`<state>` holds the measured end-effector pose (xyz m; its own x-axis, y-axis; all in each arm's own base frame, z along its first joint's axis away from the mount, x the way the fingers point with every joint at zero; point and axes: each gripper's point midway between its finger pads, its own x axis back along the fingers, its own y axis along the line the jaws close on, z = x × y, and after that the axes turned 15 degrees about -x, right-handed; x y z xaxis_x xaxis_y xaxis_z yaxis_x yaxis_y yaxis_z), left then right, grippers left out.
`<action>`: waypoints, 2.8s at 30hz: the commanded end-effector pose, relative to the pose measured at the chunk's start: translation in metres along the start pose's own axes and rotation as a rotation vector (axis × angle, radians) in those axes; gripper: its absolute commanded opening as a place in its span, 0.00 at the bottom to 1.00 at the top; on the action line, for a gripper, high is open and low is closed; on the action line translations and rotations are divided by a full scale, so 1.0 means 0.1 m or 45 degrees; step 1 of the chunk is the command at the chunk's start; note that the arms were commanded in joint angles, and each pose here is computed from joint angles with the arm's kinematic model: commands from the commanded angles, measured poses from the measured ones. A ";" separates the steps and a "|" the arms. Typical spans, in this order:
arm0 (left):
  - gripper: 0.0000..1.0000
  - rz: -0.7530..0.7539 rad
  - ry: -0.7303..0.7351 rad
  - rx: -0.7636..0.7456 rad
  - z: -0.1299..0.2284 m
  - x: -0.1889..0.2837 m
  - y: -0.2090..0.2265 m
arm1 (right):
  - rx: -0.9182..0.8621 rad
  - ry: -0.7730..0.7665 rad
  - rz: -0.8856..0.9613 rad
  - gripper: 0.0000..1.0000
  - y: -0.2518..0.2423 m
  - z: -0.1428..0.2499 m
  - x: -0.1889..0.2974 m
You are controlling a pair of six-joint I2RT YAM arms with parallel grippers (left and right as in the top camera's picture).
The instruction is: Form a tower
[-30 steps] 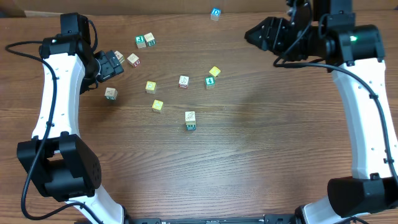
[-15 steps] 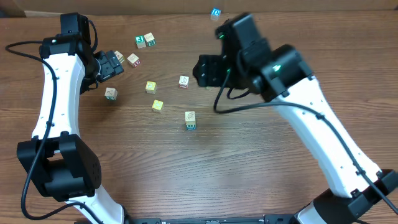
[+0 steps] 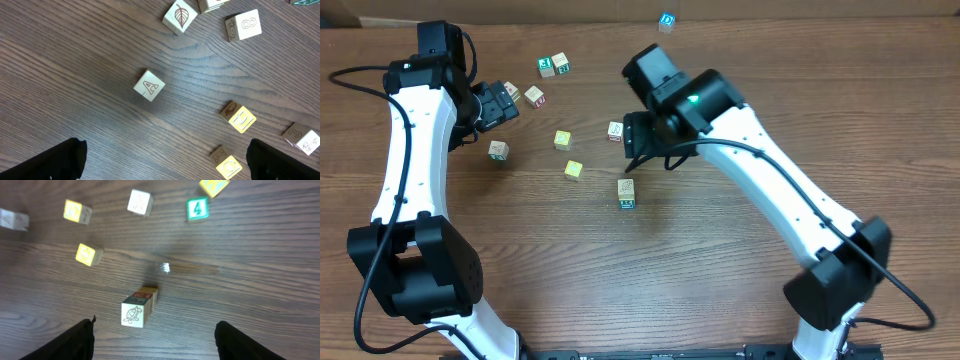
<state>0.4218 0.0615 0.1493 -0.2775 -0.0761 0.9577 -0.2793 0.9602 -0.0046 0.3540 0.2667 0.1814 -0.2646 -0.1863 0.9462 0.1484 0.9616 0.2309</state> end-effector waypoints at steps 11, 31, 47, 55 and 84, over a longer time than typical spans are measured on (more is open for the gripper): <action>1.00 0.017 -0.050 -0.018 -0.07 0.14 -0.02 | 0.042 0.072 0.081 0.68 0.24 0.30 -0.58; 0.99 0.017 -0.050 -0.018 -0.07 0.14 -0.02 | 0.017 0.065 0.184 0.65 0.15 0.54 -0.86; 1.00 0.017 -0.050 -0.018 -0.07 0.14 -0.02 | -0.037 0.076 0.206 0.56 0.09 0.62 -0.97; 1.00 0.017 -0.050 -0.018 -0.07 0.14 -0.02 | -0.042 0.120 0.184 0.45 0.12 0.68 -0.97; 0.99 0.017 -0.051 -0.018 -0.07 0.14 -0.02 | -0.042 0.146 0.190 0.33 0.10 0.73 -0.96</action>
<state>0.4218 0.0615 0.1493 -0.2775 -0.0761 0.9577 -0.2793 0.9602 -0.0046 0.3147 0.3085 0.0771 -0.1318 -0.0676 0.9890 0.2111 0.9729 0.0947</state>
